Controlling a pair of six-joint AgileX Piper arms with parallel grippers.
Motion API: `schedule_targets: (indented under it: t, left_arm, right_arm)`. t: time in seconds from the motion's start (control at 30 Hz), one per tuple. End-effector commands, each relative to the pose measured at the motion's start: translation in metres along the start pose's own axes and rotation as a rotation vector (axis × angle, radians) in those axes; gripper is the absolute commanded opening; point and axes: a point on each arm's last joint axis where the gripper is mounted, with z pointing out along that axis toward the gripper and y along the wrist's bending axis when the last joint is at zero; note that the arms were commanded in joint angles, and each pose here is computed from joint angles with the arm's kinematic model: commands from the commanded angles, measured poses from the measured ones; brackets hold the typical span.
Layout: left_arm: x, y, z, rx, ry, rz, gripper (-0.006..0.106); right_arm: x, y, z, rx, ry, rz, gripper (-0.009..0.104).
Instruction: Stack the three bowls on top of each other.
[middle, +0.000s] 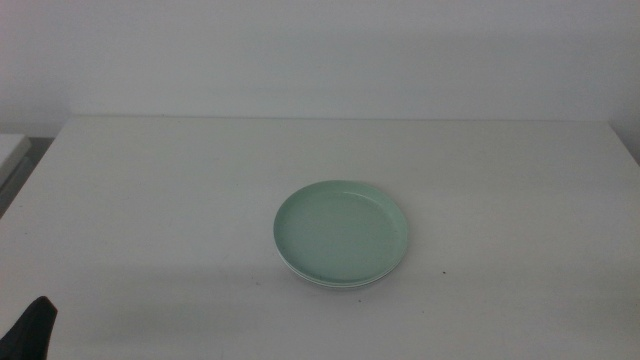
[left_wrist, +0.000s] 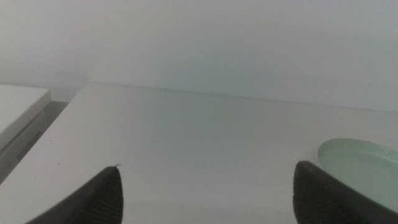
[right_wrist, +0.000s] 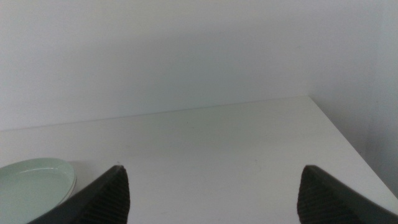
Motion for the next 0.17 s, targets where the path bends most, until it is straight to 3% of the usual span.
schedule_targets:
  t: [0.0, 0.13]
  left_arm:
    - [-0.0015, -0.0001, -0.0002, 0.002, -0.02, 0.0, 0.094]
    - [-0.0015, -0.0001, -0.0002, 0.002, -0.02, 0.002, 0.094]
  right_arm:
    - [0.0004, -0.0006, -0.0001, 0.007, -0.009, -0.018, 0.091]
    - [0.0004, -0.0006, -0.0001, 0.007, -0.009, -0.018, 0.091]
